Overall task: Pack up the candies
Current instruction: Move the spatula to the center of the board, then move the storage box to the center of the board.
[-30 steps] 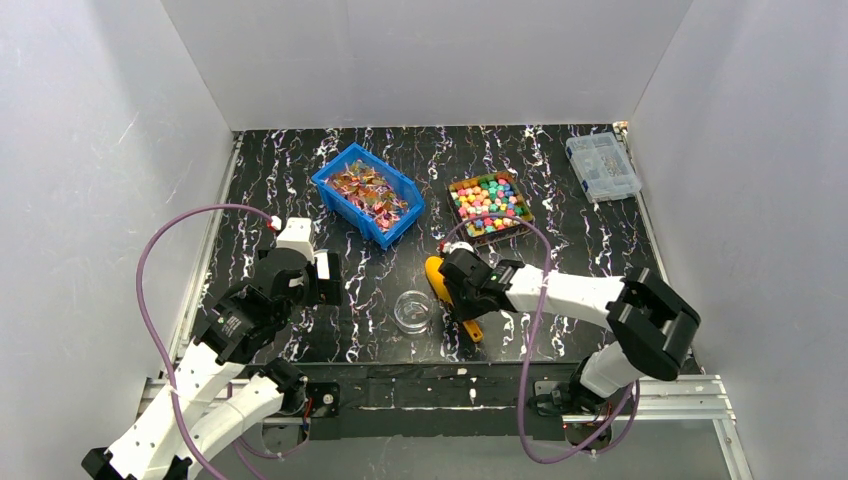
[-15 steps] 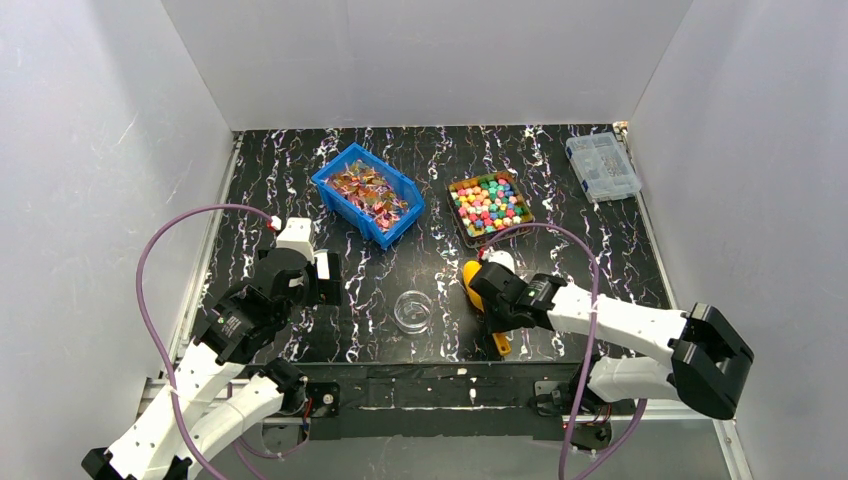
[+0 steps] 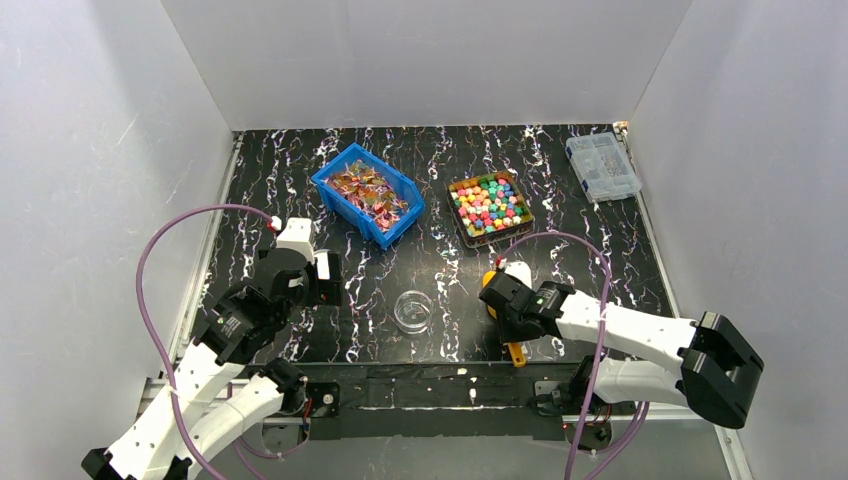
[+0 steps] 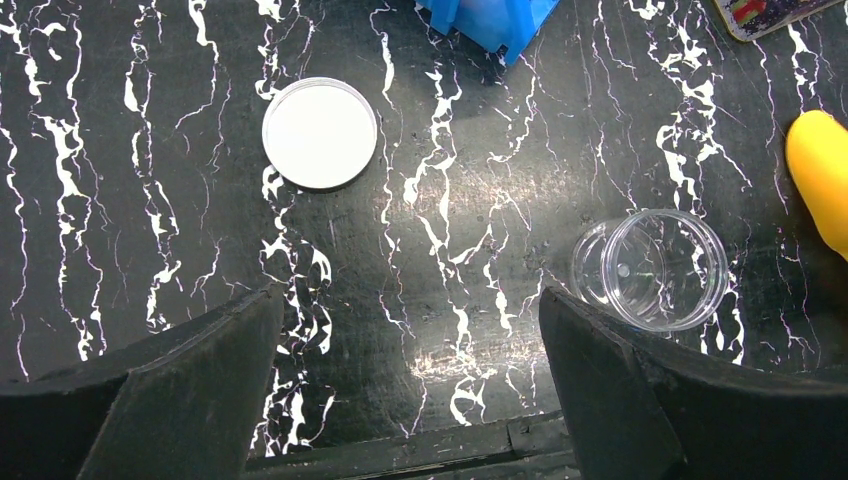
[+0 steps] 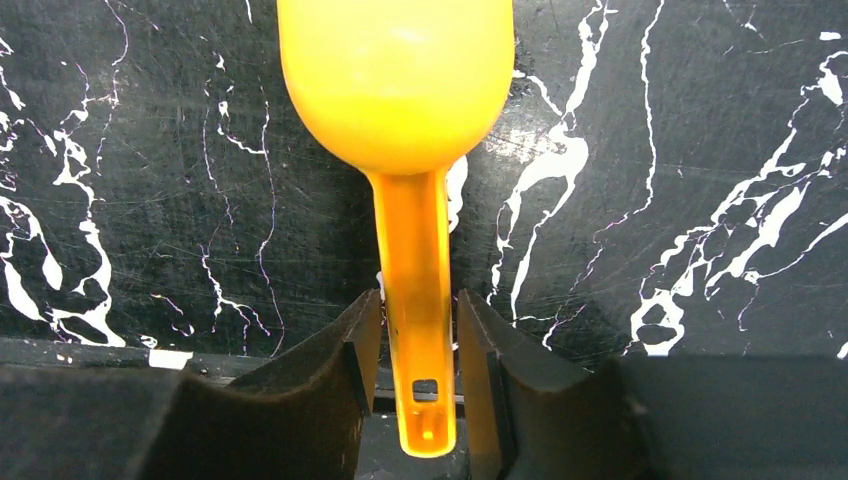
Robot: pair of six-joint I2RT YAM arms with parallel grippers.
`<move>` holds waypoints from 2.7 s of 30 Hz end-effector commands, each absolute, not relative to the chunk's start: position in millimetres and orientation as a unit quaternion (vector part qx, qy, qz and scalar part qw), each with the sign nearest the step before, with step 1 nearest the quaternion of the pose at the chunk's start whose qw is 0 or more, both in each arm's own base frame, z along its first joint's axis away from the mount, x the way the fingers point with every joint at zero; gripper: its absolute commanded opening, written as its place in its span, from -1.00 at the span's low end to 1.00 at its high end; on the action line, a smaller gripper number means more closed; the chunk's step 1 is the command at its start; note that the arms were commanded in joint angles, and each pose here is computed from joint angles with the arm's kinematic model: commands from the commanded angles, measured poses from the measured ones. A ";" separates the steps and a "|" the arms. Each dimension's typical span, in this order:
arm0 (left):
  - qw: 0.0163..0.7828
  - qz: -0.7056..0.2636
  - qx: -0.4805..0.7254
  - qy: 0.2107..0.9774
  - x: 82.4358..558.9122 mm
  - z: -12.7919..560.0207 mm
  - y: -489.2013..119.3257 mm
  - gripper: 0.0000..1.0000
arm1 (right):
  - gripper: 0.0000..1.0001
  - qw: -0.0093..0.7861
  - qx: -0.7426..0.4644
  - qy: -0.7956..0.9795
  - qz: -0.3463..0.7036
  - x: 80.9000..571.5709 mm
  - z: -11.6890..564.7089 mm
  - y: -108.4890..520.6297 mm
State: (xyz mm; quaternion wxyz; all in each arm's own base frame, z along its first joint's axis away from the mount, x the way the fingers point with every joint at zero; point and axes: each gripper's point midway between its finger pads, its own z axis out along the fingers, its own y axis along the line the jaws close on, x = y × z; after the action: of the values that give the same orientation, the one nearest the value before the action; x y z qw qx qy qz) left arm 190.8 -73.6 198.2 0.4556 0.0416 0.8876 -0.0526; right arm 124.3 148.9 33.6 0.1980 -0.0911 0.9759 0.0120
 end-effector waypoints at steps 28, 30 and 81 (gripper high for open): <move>0.451 -0.048 0.042 0.890 188.7 196.4 -71.7 0.99 | 0.45 0.369 -0.204 0.904 0.066 279.0 191.6 298.6; 0.451 -0.048 0.042 0.890 189.1 196.3 -71.8 0.99 | 0.46 0.374 -0.215 0.899 0.078 294.0 194.1 311.3; 0.438 -0.032 0.045 0.897 189.9 188.7 -69.8 0.99 | 0.08 0.458 -0.307 0.814 0.182 499.9 147.9 420.7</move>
State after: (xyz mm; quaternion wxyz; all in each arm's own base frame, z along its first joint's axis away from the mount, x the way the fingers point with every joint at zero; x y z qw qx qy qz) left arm 192.2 -75.9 193.0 0.4441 0.0459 0.8935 -0.0485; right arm 489.6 412.1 122.9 0.4260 -0.3076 0.8346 0.1654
